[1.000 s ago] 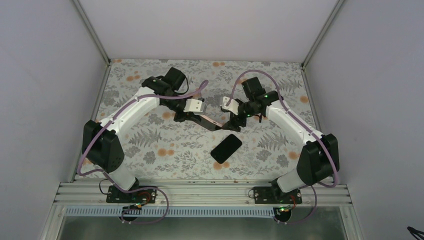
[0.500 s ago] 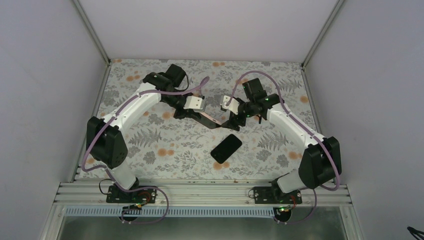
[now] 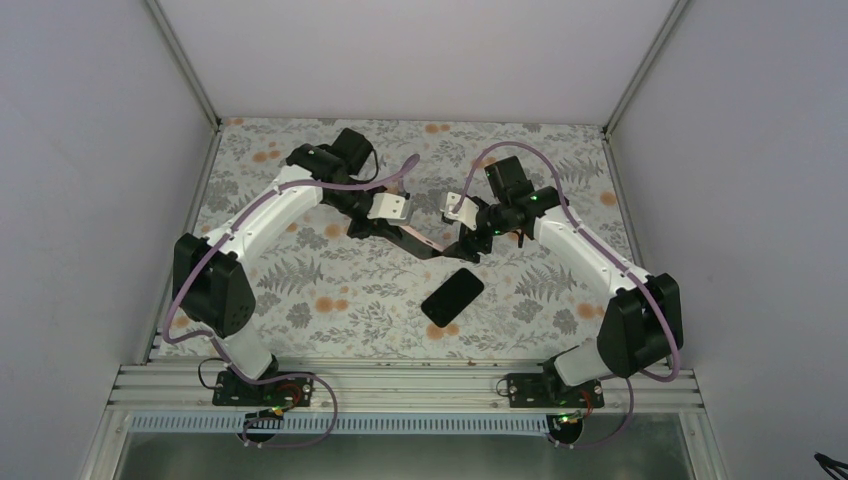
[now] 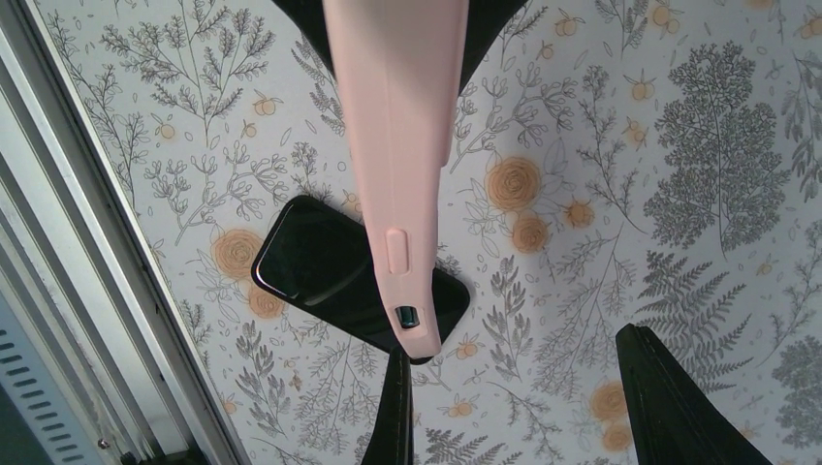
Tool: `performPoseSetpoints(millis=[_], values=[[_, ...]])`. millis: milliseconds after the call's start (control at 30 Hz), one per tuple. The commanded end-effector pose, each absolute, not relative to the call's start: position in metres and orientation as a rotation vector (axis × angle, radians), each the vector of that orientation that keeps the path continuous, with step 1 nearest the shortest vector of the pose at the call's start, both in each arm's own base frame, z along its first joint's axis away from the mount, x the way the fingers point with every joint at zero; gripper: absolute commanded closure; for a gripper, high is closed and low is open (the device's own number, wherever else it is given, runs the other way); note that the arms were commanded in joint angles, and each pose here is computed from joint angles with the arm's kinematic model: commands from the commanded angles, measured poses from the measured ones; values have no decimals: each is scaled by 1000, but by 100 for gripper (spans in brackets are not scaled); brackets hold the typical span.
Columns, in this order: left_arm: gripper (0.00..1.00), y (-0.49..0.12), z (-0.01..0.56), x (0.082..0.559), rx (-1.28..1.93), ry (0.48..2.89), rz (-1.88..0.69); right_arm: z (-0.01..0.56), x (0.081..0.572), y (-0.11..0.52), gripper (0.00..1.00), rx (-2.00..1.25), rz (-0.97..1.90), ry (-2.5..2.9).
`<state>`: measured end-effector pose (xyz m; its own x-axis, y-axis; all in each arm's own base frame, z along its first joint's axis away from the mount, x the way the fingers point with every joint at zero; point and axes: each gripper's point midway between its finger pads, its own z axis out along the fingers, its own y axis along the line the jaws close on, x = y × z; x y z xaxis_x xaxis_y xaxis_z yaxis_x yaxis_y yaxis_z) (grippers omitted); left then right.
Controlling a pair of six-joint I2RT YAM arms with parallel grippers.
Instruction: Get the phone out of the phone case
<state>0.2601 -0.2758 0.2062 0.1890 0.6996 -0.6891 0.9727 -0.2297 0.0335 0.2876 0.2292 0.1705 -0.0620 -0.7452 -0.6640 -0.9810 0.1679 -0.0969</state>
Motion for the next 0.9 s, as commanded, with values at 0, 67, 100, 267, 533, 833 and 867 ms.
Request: performPoseSetpoints(millis=[0,67,100,267,533,833,867], values=[[98,-294,251,198,1997,1378,-1098,192,341,217,12,-1552,245,1791],[98,-293,251,197,2002,1380,-1092,190,340,216,12,-1562,246,1796],[98,-293,250,197,2003,1380,-1091,190,341,216,12,-1563,241,1797],[98,-294,251,194,2007,1375,-1103,192,346,212,12,-1544,214,1798],[98,-295,248,190,2031,1389,-1116,189,358,206,12,-1522,138,1806],[98,-295,248,194,2040,1397,-1081,181,349,204,11,-1581,189,1829],[98,-295,248,194,2041,1397,-1080,180,349,203,11,-1580,186,1834]])
